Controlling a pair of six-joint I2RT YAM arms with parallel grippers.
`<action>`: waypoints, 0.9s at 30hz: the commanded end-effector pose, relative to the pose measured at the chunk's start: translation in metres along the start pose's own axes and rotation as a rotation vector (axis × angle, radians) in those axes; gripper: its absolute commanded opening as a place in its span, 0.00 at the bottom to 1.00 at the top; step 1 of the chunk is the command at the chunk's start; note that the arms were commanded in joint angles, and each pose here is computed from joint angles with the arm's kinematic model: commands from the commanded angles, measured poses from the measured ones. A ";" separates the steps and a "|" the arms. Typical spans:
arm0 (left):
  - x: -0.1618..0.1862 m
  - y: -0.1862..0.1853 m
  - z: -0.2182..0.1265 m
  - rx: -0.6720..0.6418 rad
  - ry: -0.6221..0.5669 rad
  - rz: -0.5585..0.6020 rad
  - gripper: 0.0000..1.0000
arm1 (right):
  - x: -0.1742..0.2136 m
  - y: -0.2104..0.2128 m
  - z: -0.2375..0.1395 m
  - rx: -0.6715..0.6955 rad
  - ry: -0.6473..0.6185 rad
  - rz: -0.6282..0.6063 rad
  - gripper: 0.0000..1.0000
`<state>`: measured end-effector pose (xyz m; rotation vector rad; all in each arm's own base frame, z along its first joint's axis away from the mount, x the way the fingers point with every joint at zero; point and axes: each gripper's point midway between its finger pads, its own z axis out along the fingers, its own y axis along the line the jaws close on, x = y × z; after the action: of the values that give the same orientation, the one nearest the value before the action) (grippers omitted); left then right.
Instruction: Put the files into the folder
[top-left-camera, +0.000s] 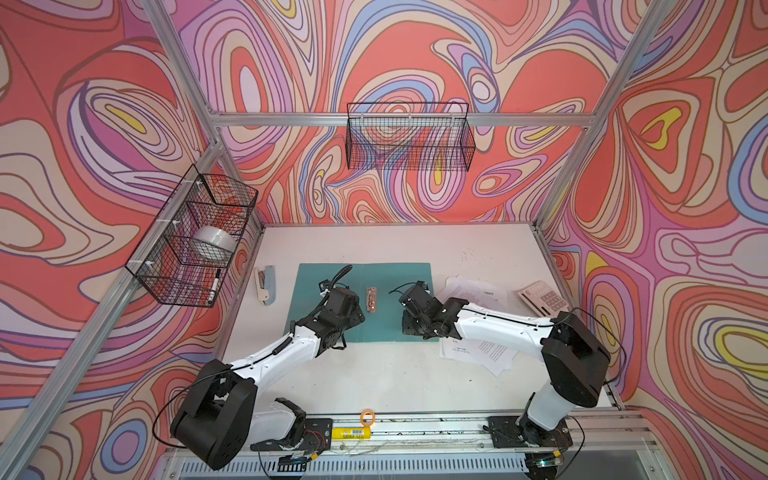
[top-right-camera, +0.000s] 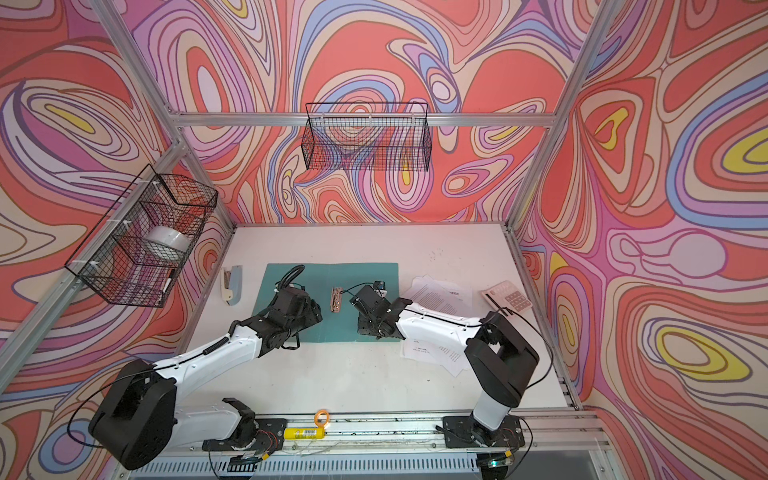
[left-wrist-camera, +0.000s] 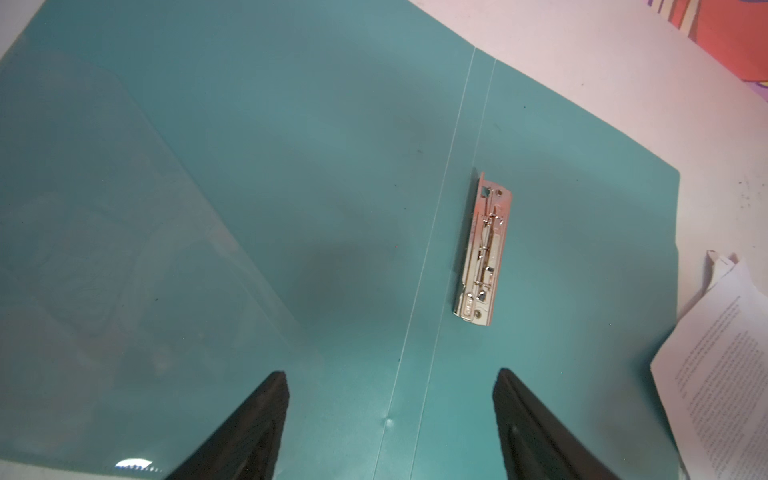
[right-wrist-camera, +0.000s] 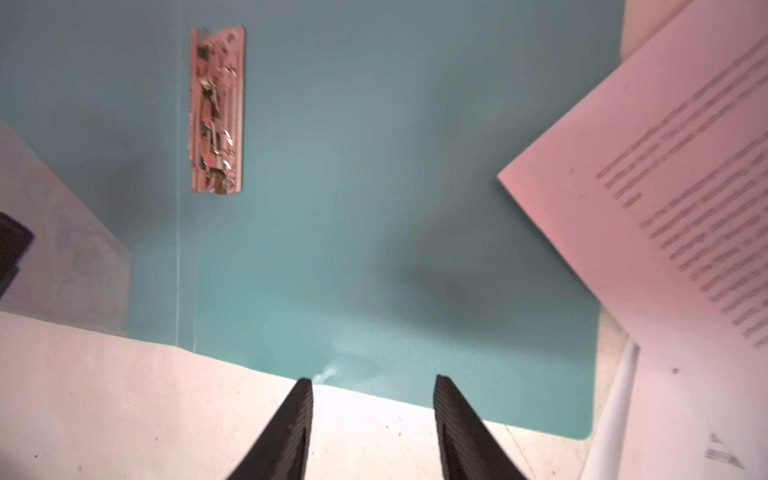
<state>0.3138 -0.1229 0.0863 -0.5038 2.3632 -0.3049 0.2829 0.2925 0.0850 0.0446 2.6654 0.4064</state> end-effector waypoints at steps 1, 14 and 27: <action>-0.019 -0.040 -0.013 0.129 -0.067 0.031 0.78 | -0.021 -0.003 -0.023 0.007 -0.074 -0.030 0.50; 0.045 -0.184 0.011 0.530 0.078 0.102 0.79 | -0.113 -0.076 -0.119 -0.105 -0.273 0.092 0.49; 0.084 -0.231 0.055 0.605 0.183 0.031 0.72 | -0.135 -0.091 -0.142 -0.121 -0.349 0.093 0.49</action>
<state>0.3505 -0.3574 0.0696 -0.1207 2.3242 -0.9607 0.3458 0.1525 0.2187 0.2203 2.3403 0.5093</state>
